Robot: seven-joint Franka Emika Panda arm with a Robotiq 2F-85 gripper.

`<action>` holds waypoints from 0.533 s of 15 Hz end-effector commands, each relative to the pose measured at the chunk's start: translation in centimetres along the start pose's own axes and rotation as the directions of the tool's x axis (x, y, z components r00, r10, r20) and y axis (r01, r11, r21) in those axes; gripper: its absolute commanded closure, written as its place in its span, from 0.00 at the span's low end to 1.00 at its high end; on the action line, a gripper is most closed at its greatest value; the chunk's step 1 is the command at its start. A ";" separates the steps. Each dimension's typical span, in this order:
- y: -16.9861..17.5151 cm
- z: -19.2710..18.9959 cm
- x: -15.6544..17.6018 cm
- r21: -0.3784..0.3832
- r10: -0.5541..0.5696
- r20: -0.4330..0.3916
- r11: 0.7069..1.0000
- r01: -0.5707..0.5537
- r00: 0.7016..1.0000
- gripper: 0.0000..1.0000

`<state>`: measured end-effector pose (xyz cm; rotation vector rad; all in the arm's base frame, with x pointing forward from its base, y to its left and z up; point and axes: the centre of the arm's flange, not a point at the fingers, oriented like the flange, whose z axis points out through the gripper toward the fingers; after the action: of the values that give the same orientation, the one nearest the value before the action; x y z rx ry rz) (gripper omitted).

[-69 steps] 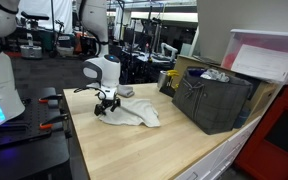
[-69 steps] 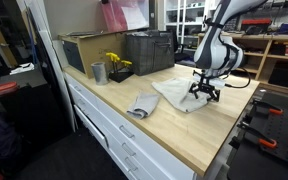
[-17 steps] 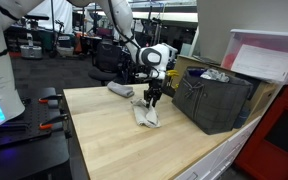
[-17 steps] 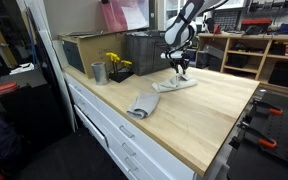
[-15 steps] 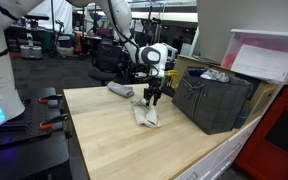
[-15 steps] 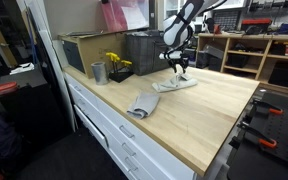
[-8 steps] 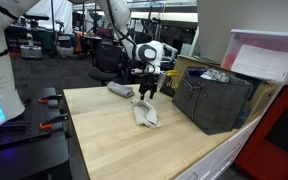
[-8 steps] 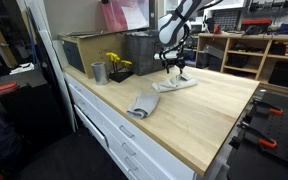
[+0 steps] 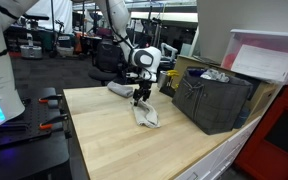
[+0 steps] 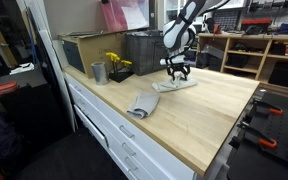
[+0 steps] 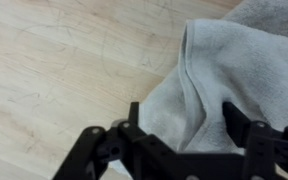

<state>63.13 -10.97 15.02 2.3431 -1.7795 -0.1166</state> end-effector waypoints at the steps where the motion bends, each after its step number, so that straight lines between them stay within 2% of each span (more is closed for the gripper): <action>1: 0.7 0.0 -0.2 0.072 -0.043 0.047 0.997 0.039 0.998 0.49; 7: -0.5 -1.1 -1.2 0.196 -0.118 0.112 0.976 0.094 0.987 0.95; 8: -0.8 -1.3 -1.5 0.223 -0.141 0.131 0.969 0.109 0.981 0.99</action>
<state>63.98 -9.65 14.86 2.5516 -1.7911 -0.1112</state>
